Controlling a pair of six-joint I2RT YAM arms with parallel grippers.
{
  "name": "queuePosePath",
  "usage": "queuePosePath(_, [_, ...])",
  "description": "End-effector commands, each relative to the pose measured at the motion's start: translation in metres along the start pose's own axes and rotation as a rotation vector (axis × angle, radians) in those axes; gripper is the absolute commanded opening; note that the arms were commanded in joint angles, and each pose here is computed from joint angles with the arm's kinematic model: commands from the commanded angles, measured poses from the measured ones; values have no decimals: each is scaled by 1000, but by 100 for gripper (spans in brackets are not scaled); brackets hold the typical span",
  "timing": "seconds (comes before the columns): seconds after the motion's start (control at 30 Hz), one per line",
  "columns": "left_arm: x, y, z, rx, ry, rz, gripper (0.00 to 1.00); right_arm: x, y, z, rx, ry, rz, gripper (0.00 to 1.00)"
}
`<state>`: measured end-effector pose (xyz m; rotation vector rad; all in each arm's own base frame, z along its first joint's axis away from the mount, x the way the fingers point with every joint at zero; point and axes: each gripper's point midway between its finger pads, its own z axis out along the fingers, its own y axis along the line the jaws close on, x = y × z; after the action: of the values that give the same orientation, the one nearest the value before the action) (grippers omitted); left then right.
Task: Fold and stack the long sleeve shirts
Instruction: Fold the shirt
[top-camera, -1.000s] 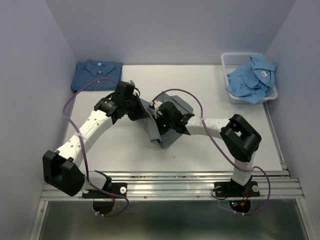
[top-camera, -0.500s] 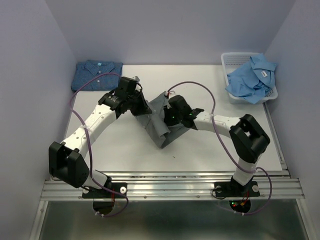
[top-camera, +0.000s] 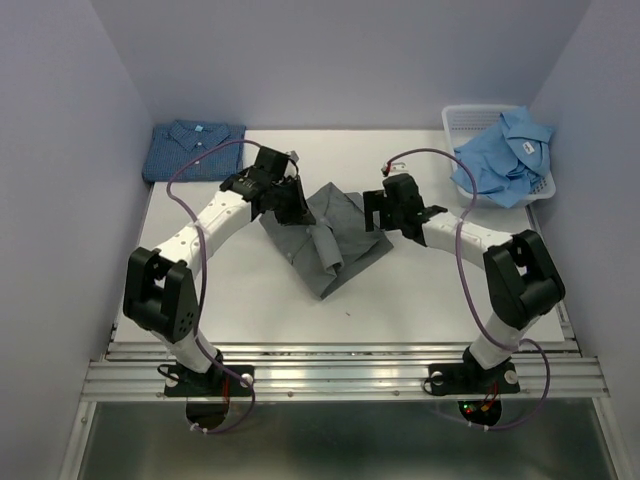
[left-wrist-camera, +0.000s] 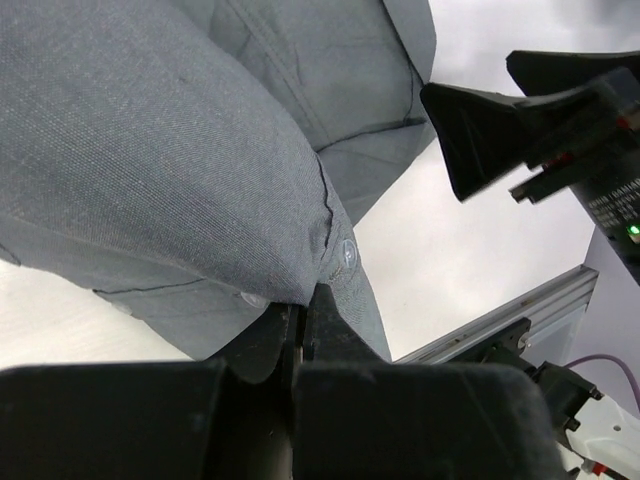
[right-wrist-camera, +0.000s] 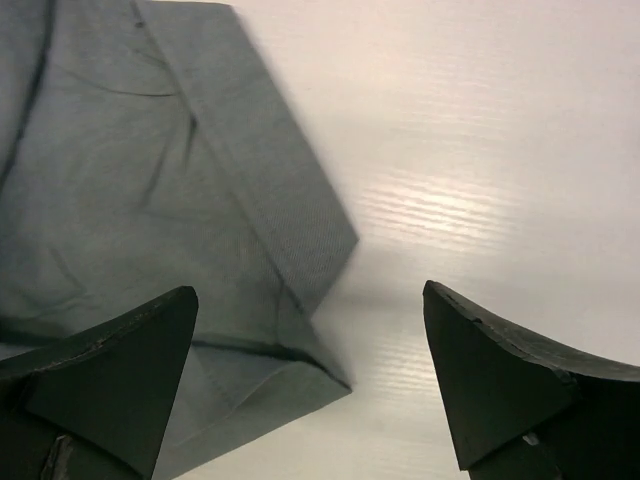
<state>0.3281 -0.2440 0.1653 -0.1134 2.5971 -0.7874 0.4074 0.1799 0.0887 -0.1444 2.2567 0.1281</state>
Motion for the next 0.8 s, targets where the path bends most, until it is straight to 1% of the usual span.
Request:
queuePosePath(0.0, [-28, -32, -10, 102, -54, 73, 0, -12, -20, 19, 99, -8, -66, 100])
queuePosePath(0.03, [-30, -36, -9, 113, -51, 79, 0, -10, -21, 23, 100, 1, -82, 95])
queuePosePath(0.07, [-31, -36, -8, 114, -48, 80, 0, -7, -19, 30, 95, 15, -93, 87])
queuePosePath(0.1, [-33, -38, -8, 119, -52, 85, 0, -5, -18, 34, 95, 21, -96, 76])
queuePosePath(0.13, [-37, -41, -7, 125, -56, 89, 0, -3, -16, 37, 87, 30, -99, 53])
queuePosePath(0.2, [-39, -44, -6, 130, -56, 98, 0, 6, -12, 45, 69, 57, -106, 39])
queuePosePath(0.23, [-39, -42, -2, 125, -46, 93, 0, 8, -11, 47, 63, 64, -107, 35])
queuePosePath(0.33, [-42, -48, 2, 131, -40, 108, 0, 19, -7, 54, 38, 98, -114, 27])
queuePosePath(0.43, [-43, -54, 14, 143, -19, 117, 0, 32, -6, 57, 10, 137, -112, 23])
queuePosePath(0.57, [-48, -71, 24, 178, -13, 135, 0, 54, 4, 58, -59, 195, -101, 22])
queuePosePath(0.77, [-59, -95, 45, 220, -9, 155, 0, 64, 12, 57, -106, 215, -74, 21])
